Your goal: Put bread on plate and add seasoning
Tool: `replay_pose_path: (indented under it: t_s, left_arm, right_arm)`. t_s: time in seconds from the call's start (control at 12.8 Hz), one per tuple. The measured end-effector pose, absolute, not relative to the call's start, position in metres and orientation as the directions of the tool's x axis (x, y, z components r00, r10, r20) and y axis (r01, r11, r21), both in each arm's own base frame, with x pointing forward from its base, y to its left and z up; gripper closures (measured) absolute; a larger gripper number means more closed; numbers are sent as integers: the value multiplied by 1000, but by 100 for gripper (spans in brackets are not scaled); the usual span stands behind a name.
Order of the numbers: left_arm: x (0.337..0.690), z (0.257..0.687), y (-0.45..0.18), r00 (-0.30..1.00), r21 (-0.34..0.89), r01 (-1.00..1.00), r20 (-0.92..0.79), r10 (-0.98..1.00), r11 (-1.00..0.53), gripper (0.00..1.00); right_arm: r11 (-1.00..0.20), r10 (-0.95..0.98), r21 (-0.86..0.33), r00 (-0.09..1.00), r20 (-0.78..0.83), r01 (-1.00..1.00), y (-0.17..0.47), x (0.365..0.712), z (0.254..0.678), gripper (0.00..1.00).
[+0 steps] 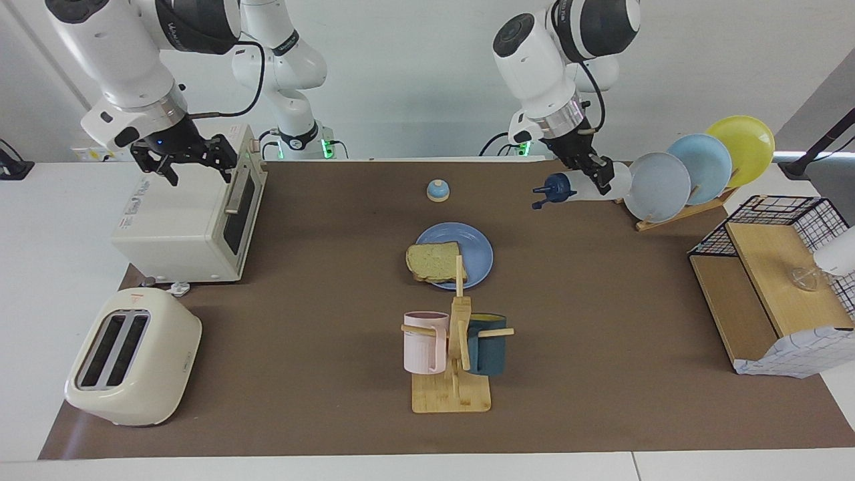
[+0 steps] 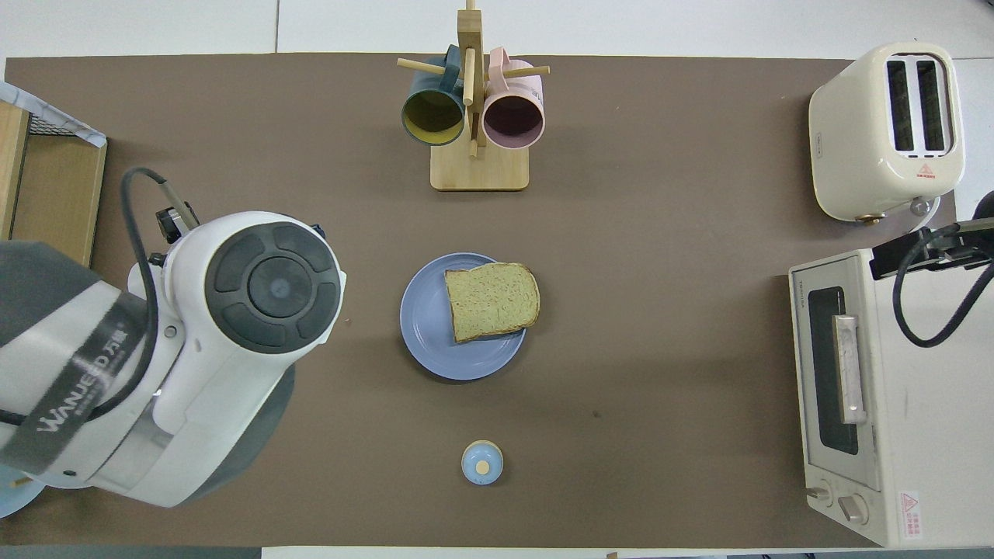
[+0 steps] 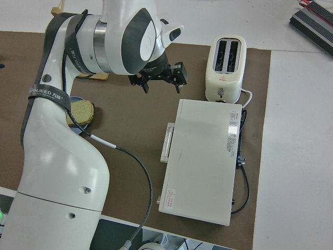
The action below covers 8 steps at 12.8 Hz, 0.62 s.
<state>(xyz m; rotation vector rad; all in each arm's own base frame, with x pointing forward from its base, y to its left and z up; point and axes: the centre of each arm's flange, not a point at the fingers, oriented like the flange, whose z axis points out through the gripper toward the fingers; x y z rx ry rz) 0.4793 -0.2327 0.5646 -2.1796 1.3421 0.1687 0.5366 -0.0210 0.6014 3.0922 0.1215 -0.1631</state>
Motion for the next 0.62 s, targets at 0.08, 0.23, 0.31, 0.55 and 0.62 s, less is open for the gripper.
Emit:
replay_pose_path:
  t_s: [0.08,0.23,0.31,0.55,0.62]
  left_arm:
    - [482,568,-228,526,-398,-831,-338,-780,-388,54]
    - [489,572,-219,601,-381,-780,-235,-764,-496,54]
    - [495,573,-211,635,-354,-754,-180,-751,-553,54]
    - [516,576,-179,714,-254,-683,-31,-700,-685,54]
    - [522,577,-169,735,-223,-660,9,-678,-717,54]
  right_arm:
    - [-996,76,39,991,-107,80,-21,537,601,0]
    - [-996,76,39,991,-107,80,-21,537,601,0]
    - [-996,76,39,991,-107,80,-21,537,601,0]
    - [-996,76,39,991,-107,80,-21,537,601,0]
    - [-996,76,39,991,-107,80,-21,537,601,0]
